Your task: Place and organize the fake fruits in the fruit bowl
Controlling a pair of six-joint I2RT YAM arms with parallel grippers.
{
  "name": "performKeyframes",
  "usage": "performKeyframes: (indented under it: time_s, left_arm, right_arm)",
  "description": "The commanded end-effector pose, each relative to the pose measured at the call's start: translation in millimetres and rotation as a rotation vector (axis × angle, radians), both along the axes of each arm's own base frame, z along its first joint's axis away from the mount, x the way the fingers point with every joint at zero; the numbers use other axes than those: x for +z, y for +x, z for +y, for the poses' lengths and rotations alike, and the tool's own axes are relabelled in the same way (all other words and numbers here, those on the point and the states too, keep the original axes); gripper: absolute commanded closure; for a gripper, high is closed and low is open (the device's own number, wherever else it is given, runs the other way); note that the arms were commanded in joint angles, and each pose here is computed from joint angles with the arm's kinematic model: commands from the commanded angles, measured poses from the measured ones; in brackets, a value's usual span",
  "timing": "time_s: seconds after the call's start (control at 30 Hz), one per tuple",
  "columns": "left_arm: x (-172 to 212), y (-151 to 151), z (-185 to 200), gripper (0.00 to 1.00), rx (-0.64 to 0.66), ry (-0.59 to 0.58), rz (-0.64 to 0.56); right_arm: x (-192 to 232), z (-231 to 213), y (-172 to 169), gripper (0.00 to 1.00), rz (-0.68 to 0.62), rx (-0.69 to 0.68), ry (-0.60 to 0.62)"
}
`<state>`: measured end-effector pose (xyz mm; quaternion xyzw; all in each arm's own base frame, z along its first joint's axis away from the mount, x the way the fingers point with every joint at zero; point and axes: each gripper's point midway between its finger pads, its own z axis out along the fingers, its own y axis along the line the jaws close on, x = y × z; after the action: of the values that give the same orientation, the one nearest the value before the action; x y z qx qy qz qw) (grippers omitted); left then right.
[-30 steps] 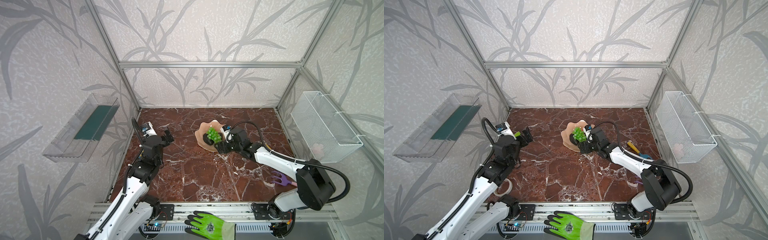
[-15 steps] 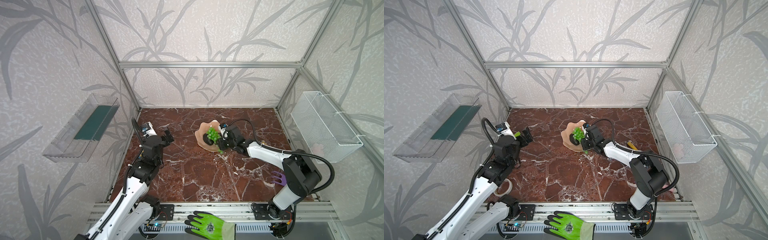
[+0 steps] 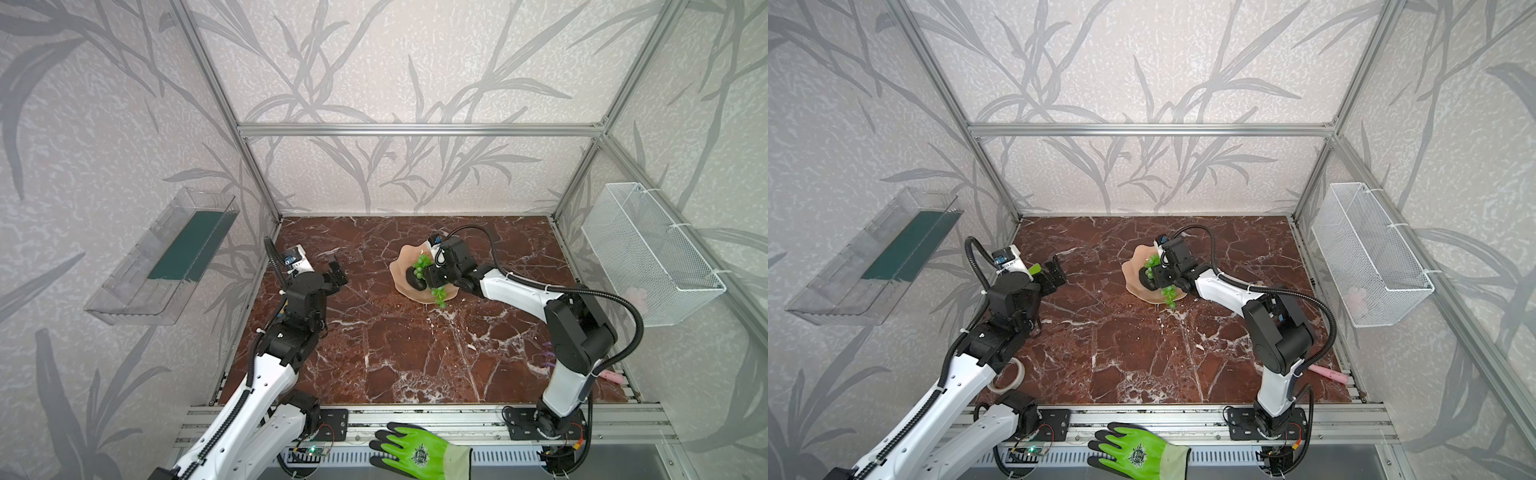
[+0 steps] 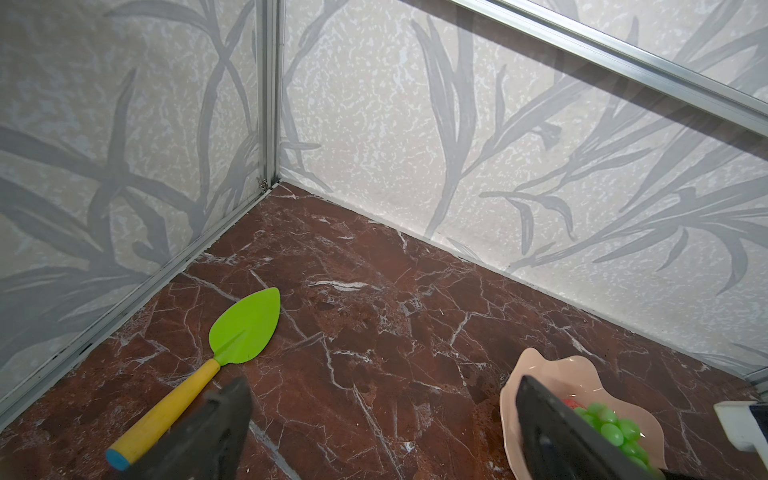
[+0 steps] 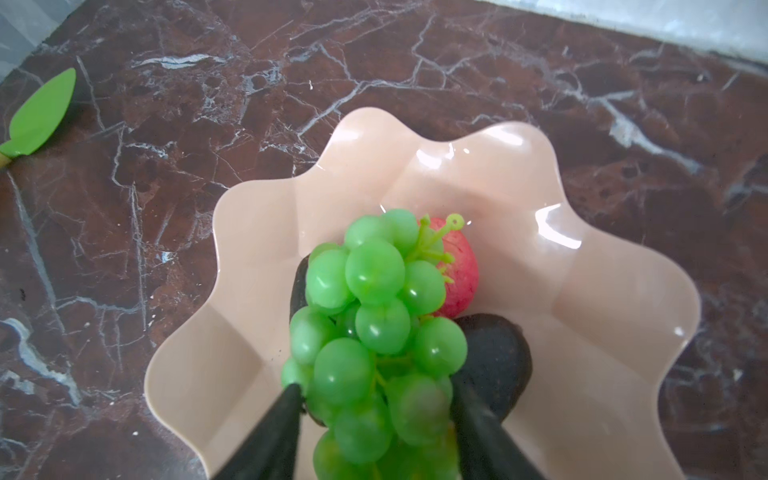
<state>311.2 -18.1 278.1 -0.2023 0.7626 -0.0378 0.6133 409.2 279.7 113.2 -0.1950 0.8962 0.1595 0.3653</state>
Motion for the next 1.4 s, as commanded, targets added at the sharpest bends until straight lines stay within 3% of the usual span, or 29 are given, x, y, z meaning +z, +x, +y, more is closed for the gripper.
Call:
performKeyframes:
  time_s: [0.0,0.3,0.4,0.63,0.97,1.1,1.13,1.23,1.37]
  left_arm:
    - [3.1,-2.1,6.0,0.0,0.029,-0.006,-0.022]
    - [3.7,-2.1,5.9,0.0,0.028,-0.008,-0.026]
    - [4.2,-2.3,5.6,0.0,0.026,-0.009,-0.027]
    - [6.2,-3.7,6.9,0.0,0.031,-0.008,-0.032]
    - [5.1,-4.5,8.4,0.0,0.038,-0.004,-0.034]
    - [-0.5,-2.7,11.8,0.0,0.059,0.021,-0.032]
    - [-4.1,-2.0,13.9,0.0,0.072,0.033,-0.031]
    - [-21.4,0.1,21.0,0.0,0.114,0.081,-0.023]
    - [-56.9,-1.0,39.2,0.0,0.211,0.232,0.013]
  right_arm:
    - [7.2,-10.6,-14.1,0.17,0.013,-0.013,-0.014]
    - [-16.5,-33.0,-49.0,0.15,0.079,-0.053,-0.052]
    - [-24.1,-29.9,-49.8,0.23,0.096,-0.048,-0.04]
    - [-8.6,-20.6,-35.8,0.55,0.058,-0.04,-0.024]
    - [8.2,-8.9,-10.9,0.64,-0.001,-0.02,-0.054]
    - [8.2,-7.3,-7.4,0.55,0.005,-0.01,-0.041]
    - [10.8,-8.9,-9.2,0.45,0.002,-0.008,-0.038]
    - [30.4,-20.6,-18.1,0.01,-0.056,-0.019,-0.019]
    - [56.4,-64.4,-26.0,0.01,-0.175,-0.102,0.008]
